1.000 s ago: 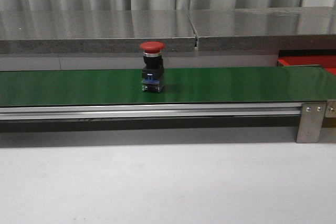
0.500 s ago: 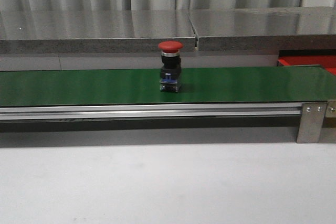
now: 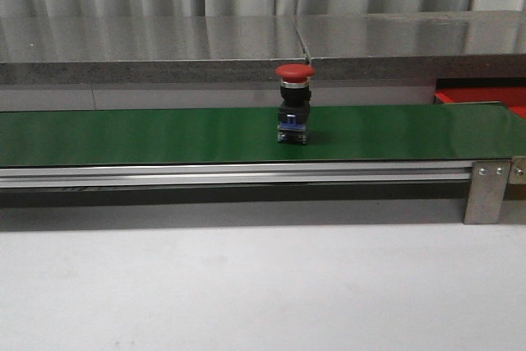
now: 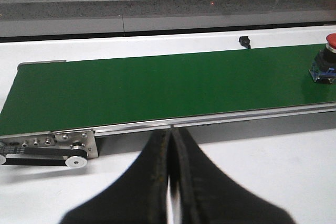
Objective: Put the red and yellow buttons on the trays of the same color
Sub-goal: 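Move the right gripper back over the red button on the belt, then lower the right gripper and grasp the red button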
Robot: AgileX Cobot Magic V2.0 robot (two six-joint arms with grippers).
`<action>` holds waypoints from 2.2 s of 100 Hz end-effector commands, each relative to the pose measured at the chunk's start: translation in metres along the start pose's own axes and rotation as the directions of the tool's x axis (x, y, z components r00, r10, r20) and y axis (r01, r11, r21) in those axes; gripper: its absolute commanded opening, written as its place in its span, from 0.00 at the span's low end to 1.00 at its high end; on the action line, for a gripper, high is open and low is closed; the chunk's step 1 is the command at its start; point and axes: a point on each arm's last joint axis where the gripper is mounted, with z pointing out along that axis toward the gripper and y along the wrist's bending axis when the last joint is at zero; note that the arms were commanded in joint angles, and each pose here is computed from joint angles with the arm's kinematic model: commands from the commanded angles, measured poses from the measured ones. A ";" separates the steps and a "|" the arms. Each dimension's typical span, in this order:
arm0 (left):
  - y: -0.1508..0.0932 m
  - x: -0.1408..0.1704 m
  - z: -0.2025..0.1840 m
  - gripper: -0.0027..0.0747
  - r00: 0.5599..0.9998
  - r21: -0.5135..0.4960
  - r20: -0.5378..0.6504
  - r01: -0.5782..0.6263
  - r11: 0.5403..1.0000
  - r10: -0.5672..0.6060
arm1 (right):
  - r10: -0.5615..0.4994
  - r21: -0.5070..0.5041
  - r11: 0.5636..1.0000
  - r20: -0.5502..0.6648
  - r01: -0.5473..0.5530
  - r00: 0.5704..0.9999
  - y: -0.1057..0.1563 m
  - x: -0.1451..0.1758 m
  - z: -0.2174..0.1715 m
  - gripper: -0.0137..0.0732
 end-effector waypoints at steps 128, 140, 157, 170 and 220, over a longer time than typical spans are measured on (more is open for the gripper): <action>-0.001 -0.014 -0.003 0.01 0.996 0.013 0.084 0.015 1.000 -0.016 | -0.765 -0.362 0.600 0.001 0.714 0.644 0.190 0.005 -0.096 0.89; -0.001 -0.014 -0.003 0.01 0.996 0.013 0.084 0.015 1.000 -0.016 | -0.777 -0.372 0.588 -0.012 0.719 0.629 0.201 0.004 -0.079 0.89; -0.001 -0.014 -0.003 0.01 0.996 0.013 0.084 0.015 1.000 -0.016 | -0.777 -0.343 0.593 -0.004 0.729 0.630 0.205 0.000 -0.053 0.89; -0.001 -0.014 -0.003 0.01 0.996 0.013 0.084 0.015 1.000 -0.016 | -0.781 -0.308 0.592 0.008 0.745 0.624 0.206 -0.004 -0.042 0.88; -0.001 -0.014 -0.003 0.01 0.996 0.013 0.084 0.015 1.000 -0.016 | -0.736 -0.255 0.633 0.094 0.731 0.670 0.202 -0.017 -0.058 0.45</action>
